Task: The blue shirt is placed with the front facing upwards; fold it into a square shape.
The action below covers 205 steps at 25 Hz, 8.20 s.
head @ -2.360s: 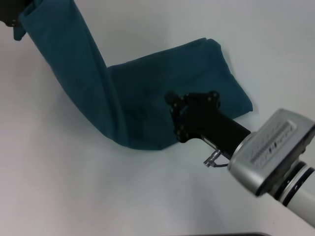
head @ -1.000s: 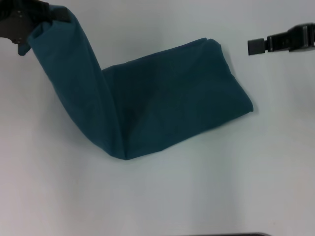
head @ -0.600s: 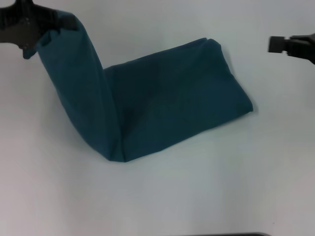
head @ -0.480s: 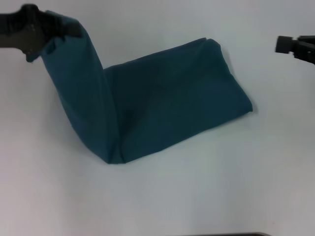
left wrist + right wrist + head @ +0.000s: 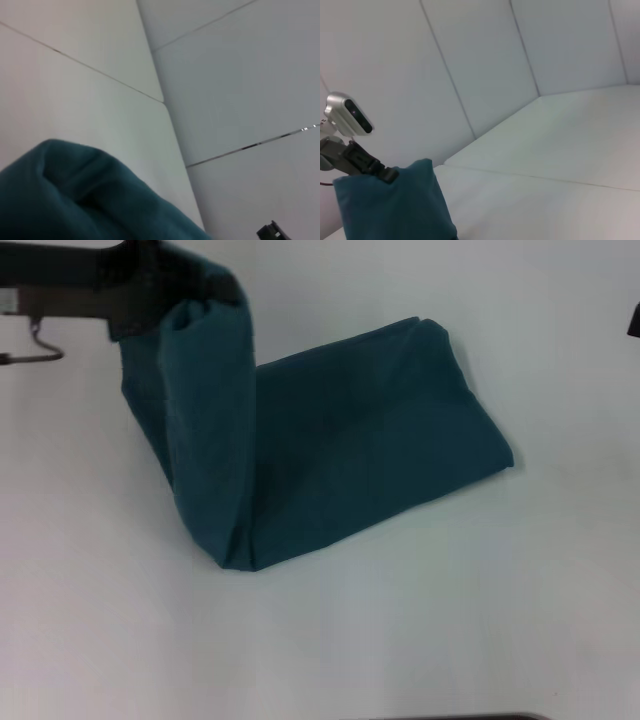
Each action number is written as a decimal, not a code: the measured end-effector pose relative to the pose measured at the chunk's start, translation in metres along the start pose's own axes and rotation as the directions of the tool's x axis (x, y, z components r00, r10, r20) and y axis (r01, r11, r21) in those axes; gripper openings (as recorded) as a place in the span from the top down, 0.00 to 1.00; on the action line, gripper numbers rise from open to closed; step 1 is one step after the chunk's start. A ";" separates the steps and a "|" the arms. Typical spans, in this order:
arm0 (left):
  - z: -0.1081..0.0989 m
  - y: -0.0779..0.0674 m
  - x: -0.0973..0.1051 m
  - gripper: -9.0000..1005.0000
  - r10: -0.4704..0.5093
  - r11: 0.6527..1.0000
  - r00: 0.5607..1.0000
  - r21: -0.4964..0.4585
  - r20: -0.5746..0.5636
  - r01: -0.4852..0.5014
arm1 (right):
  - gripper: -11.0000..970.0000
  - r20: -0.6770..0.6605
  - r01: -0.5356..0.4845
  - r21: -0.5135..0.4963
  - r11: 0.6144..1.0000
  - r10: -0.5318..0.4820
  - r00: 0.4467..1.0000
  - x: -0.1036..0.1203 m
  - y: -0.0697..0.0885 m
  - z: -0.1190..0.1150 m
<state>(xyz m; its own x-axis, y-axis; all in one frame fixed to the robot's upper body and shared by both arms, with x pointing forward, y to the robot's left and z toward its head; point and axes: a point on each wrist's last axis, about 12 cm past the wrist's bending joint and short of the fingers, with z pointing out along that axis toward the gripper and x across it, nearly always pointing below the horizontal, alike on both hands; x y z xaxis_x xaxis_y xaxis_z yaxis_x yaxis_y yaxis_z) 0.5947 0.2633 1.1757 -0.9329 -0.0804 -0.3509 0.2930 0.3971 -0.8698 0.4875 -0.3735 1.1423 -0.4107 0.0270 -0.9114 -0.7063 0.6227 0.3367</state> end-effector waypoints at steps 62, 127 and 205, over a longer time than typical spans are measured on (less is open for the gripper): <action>0.153 -0.061 -0.018 0.72 0.177 0.984 0.983 -0.016 -0.044 -0.178 | 0.95 0.047 -0.070 0.010 0.998 0.069 0.997 0.021 -0.001 0.001; 0.076 0.061 0.053 0.12 -0.203 0.931 0.977 -0.323 -0.067 0.171 | 0.03 0.024 -0.142 -0.084 0.986 0.145 0.989 0.025 0.001 0.018; -0.100 0.031 0.066 0.59 0.094 0.996 0.955 -0.035 0.281 -0.087 | 0.03 -0.014 -0.245 -0.075 0.967 0.245 0.969 0.020 -0.004 0.023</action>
<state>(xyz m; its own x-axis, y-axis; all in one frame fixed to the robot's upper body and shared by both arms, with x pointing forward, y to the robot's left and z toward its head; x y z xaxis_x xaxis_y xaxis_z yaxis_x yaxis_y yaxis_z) 0.5216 0.3616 1.1608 -0.8049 -0.2965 -0.5141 0.3656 0.4346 -0.8231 0.4955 -0.3572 1.1174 -0.5794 0.1675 -0.7976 -0.6250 0.5368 0.5668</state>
